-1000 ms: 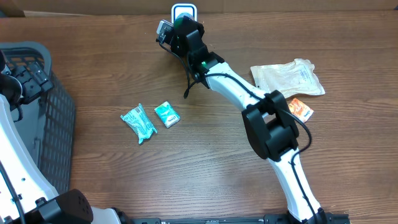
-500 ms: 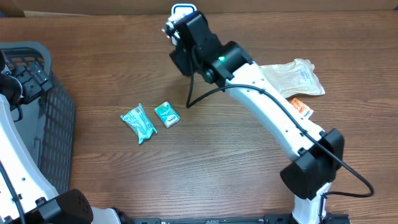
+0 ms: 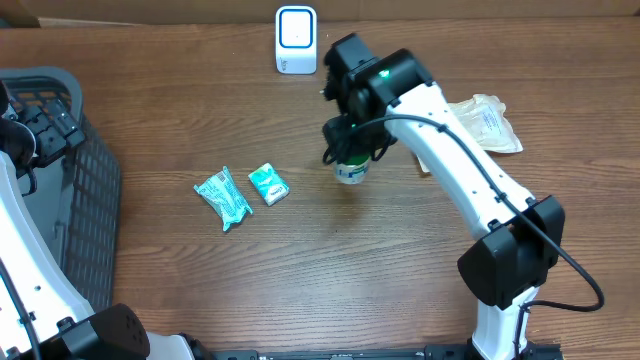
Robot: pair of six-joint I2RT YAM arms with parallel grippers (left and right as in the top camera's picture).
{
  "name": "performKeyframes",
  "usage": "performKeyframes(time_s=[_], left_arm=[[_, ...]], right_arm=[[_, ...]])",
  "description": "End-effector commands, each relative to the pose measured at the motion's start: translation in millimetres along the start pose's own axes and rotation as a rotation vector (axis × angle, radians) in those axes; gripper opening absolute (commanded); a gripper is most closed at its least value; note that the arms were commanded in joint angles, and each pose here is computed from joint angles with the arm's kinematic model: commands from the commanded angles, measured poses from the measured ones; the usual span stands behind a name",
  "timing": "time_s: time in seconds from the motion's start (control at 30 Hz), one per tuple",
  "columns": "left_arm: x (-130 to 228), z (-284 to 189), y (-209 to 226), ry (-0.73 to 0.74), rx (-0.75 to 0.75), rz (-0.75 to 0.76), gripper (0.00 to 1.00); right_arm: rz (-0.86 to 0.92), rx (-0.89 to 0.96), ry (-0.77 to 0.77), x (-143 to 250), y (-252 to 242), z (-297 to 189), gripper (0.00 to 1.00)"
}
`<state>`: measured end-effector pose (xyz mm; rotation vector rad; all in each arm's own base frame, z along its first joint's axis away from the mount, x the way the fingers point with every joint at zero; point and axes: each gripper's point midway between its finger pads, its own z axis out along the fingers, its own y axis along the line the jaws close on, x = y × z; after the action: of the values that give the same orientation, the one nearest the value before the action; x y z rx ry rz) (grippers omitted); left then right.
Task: Scan the item barcode
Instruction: 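Carry the jar right and set it down near the bag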
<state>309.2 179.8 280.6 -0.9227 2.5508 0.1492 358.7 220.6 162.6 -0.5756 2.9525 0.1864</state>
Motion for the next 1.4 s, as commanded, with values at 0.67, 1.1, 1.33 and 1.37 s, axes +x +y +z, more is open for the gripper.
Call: performKeyframes(time_s=[0.67,1.1,1.33,1.37], left_arm=[[-1.7,-0.4,-0.1,-0.004,0.002,-0.008,0.99],[-1.7,-0.4,-0.1,-0.004,0.002,-0.008,1.00],[-1.7,-0.4,-0.1,-0.004,0.002,-0.008,1.00],[-1.8,-0.4,-0.1,-0.004,0.002,-0.008,0.99]], right_arm=[[0.424,0.073,0.220,74.4,-153.3,58.6,0.16],[0.609,0.100,0.101,73.3,-231.8,52.3,0.17],[0.670,0.104,0.094,78.8,-245.3,50.2,0.59],[0.673,0.104,0.095,79.1,-245.1,50.1,0.67]])
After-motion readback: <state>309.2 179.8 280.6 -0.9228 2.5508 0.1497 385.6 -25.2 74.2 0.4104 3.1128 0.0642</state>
